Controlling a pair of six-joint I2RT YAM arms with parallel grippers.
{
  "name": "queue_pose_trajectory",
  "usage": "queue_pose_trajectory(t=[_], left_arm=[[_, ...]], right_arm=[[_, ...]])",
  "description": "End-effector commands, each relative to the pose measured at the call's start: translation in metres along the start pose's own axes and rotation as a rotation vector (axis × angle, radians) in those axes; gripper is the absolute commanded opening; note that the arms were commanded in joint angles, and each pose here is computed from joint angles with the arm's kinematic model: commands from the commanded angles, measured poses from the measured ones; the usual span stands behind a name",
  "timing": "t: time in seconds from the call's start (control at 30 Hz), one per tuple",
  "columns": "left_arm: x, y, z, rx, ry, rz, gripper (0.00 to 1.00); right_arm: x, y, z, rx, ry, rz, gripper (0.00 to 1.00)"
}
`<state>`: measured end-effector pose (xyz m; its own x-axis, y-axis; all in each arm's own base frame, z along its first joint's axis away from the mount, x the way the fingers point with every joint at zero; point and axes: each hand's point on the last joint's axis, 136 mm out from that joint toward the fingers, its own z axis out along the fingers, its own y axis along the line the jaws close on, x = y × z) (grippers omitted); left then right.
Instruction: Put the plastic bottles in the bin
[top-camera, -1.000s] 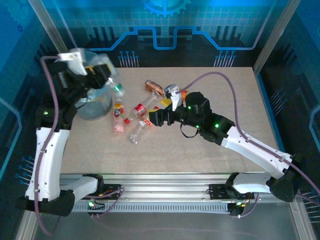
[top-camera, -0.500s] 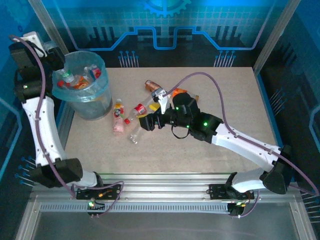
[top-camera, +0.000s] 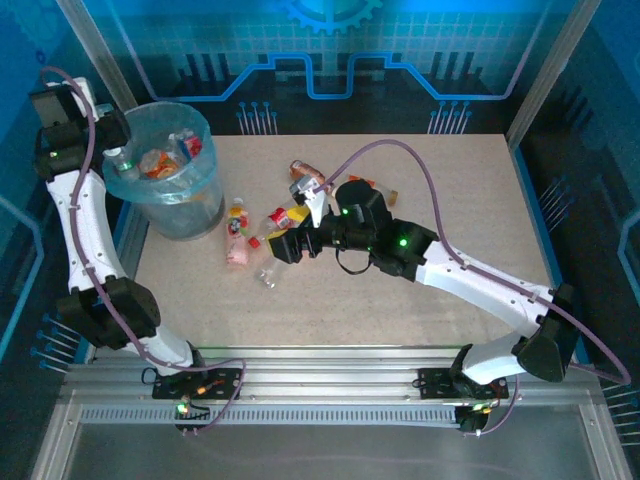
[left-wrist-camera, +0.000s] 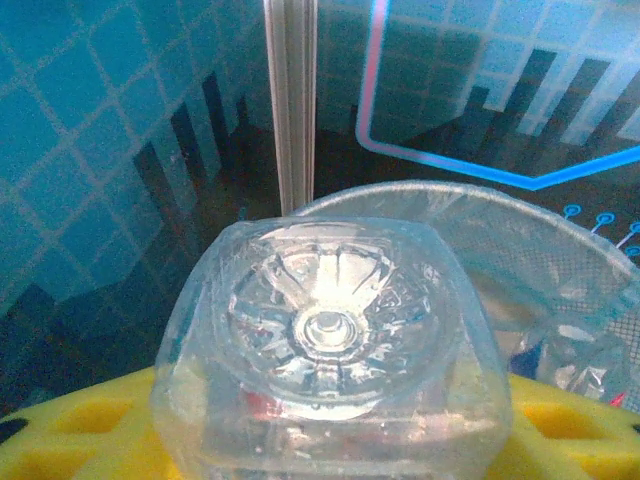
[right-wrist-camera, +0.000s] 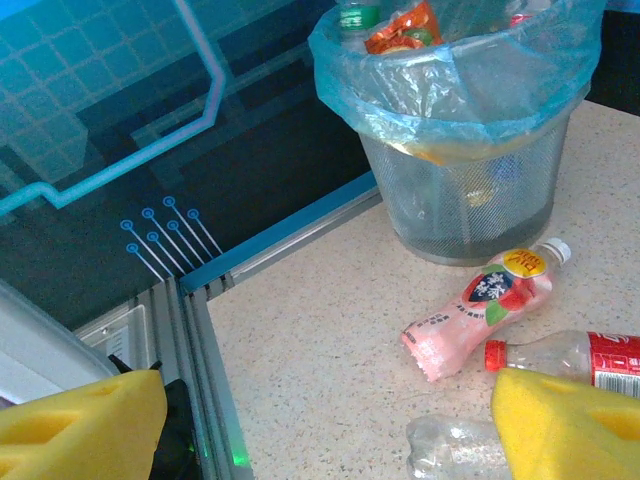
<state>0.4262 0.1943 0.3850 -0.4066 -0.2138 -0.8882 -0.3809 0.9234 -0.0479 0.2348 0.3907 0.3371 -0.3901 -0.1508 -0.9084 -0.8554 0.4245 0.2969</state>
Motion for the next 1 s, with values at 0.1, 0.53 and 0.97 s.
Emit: queue_pose_trajectory(t=[0.1, 0.53, 0.97], left_arm=[[0.007, -0.023, 0.007, 0.076, 0.030, 0.035, 0.84], [0.050, -0.034, 0.015, 0.084, 0.159, 0.040, 0.77], [-0.004, 0.003, 0.014, -0.017, 0.098, -0.107, 0.72]], right_arm=[[-0.001, 0.016, 0.002, -0.030, 0.007, -0.028, 0.85], [0.003, 0.018, 0.001, -0.024, 0.016, -0.045, 0.85], [0.006, 0.018, 0.005, -0.025, 0.038, -0.060, 0.85]])
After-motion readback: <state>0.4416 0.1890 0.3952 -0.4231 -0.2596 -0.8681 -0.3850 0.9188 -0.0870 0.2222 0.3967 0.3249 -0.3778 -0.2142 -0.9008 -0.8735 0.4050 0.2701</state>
